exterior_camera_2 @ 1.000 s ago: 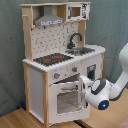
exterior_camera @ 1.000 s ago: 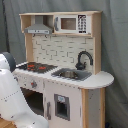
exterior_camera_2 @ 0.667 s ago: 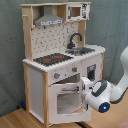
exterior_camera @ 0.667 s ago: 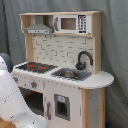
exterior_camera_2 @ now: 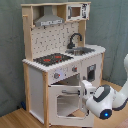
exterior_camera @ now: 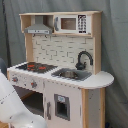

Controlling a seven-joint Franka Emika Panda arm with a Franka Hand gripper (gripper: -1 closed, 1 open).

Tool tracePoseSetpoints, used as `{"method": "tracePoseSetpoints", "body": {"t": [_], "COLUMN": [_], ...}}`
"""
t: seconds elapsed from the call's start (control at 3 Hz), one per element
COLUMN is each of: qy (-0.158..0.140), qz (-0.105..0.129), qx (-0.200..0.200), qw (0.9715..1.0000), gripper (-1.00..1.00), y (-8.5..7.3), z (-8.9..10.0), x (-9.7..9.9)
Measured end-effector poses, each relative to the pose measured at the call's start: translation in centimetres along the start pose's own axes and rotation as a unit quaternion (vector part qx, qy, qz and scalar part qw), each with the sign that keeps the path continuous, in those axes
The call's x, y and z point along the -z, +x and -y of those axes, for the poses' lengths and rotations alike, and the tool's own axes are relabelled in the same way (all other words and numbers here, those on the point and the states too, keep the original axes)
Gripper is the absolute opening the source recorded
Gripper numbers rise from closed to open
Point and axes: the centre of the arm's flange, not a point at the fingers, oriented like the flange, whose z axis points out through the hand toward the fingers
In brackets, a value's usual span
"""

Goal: Play with the kitchen

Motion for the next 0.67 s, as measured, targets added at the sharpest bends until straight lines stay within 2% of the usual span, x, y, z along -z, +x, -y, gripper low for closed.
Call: {"method": "tracePoseSetpoints", "body": {"t": [0.33, 0.67], "qy": [-0.006, -0.025], "qz": [0.001, 0.016], "qx": [-0.004, 0.000], "qw": [1.0000, 0.9996], "gripper": [-1.00, -1.00], "y": [0.6, 0.0], "z": [1.1, 1.2], "x": [2.0, 3.4]}}
